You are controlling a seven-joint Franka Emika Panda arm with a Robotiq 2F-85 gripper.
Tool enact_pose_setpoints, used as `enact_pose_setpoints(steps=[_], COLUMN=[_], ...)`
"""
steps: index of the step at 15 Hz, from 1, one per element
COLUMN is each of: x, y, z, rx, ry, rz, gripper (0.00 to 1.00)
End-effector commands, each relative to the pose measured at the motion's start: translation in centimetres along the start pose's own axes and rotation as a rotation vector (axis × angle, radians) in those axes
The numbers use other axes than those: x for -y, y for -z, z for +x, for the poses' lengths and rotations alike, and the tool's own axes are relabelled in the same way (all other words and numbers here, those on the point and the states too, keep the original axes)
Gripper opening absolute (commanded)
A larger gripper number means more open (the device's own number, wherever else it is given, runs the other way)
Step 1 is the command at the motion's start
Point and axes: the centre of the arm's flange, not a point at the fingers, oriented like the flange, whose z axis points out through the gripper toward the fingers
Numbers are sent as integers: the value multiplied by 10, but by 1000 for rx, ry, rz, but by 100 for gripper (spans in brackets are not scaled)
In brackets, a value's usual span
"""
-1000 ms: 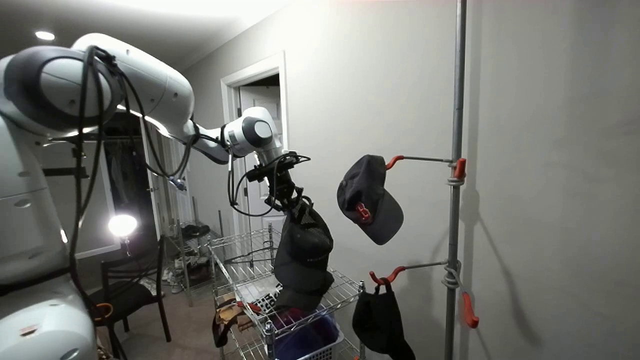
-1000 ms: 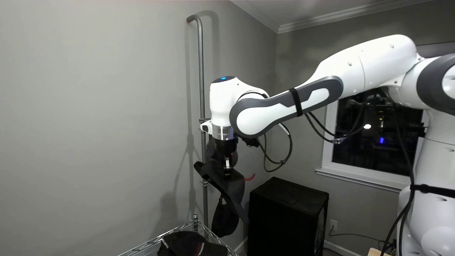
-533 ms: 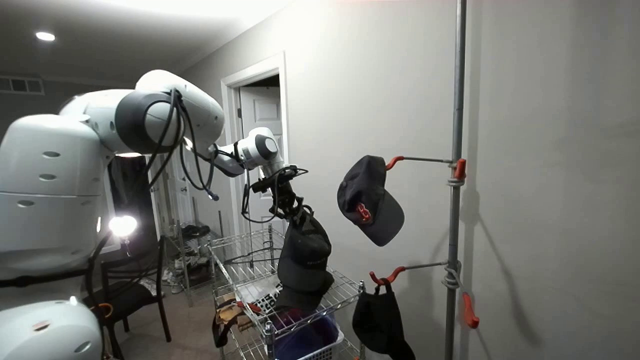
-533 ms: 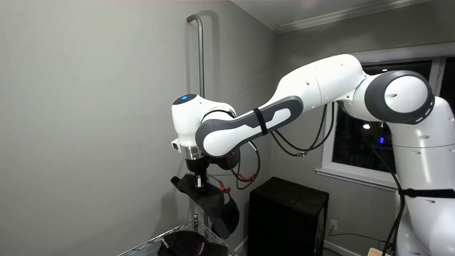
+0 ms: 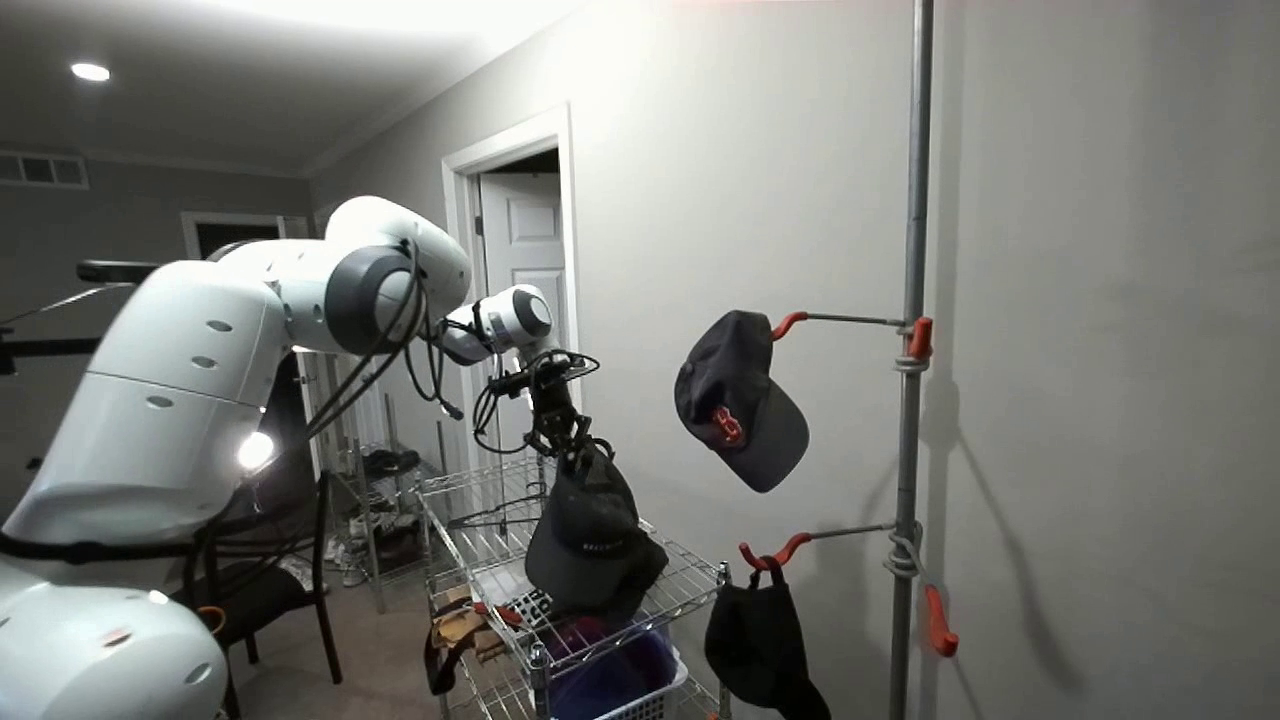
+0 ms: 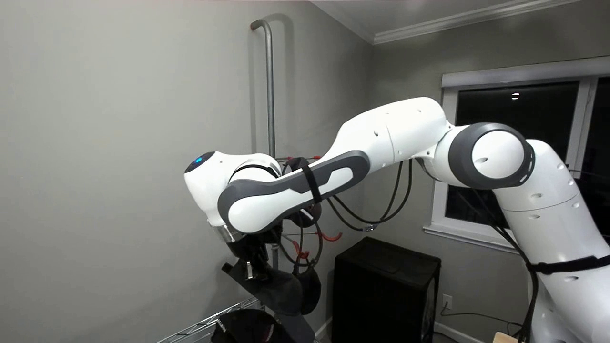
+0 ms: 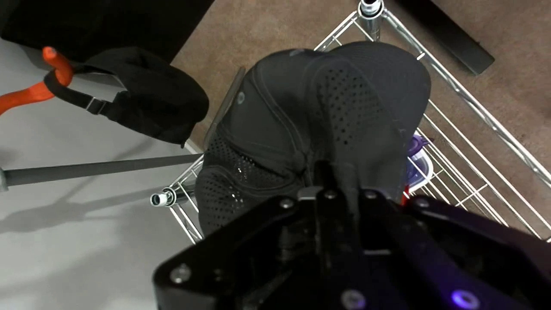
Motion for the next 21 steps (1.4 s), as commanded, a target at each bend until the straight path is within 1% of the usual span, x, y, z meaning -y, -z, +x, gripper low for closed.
enact_pose_setpoints(steps=[1, 2, 4, 7, 11, 14, 15, 17, 21], x=[18, 24, 33, 41, 50, 53, 50, 47, 36], y=[0, -6, -21, -37, -45, -38, -35, -31, -22], z=[38, 43, 48, 57, 63, 68, 70, 70, 67], rx=[61, 63, 53, 64, 43, 0, -6, -21, -46], ry=[6, 22, 56, 85, 114, 114, 108, 108, 97], rz=[-16, -19, -54, -110, -133, -128, -121, -116, -100], gripper=[3, 3, 4, 3, 4, 3, 26, 35, 61])
